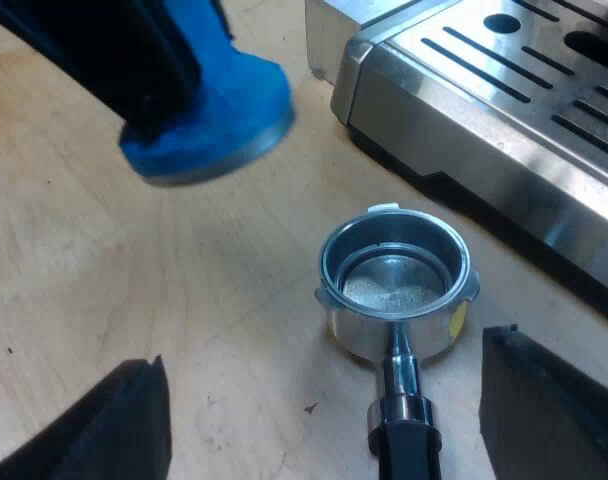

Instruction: Grind coffee beans and then tamp

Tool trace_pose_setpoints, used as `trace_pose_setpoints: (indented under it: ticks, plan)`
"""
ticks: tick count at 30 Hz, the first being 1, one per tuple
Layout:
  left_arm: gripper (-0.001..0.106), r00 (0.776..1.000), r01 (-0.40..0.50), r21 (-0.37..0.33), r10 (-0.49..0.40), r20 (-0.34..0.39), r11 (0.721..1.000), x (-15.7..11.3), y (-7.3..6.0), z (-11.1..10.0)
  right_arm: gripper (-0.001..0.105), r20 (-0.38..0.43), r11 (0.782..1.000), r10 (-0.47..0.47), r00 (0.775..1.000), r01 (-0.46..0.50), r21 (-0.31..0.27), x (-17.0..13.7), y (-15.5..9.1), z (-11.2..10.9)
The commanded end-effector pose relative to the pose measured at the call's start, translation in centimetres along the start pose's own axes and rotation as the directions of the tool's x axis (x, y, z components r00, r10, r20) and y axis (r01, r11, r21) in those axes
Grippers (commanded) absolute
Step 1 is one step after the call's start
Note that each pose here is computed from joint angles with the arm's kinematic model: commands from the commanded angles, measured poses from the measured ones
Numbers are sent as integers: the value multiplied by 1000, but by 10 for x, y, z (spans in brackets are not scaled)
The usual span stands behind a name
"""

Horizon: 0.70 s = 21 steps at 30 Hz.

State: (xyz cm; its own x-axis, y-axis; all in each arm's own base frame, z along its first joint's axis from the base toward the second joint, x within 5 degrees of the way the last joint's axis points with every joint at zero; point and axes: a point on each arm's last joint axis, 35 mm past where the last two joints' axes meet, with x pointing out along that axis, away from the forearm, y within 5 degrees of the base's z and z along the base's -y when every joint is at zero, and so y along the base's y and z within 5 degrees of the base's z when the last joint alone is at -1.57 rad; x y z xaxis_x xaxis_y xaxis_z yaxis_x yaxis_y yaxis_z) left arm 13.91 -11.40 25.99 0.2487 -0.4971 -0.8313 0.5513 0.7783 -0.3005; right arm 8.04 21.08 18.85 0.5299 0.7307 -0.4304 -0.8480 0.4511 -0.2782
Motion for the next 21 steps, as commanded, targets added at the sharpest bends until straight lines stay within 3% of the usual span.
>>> trace_pose_setpoints:
  ticks: [1,10,21]
  plan:
    - [0,1000,11,21,-12,21,1000,0,-5,16,66,20,1000,-1,1000,1,0,0,0,3]
    - [0,1000,-17,40,18,-23,999,16,-6,47,66,20,1000,-1,1000,1,0,0,0,3]
    - [0,990,-78,28,81,-116,997,44,2,51,66,20,1000,-1,1000,1,0,0,0,3]
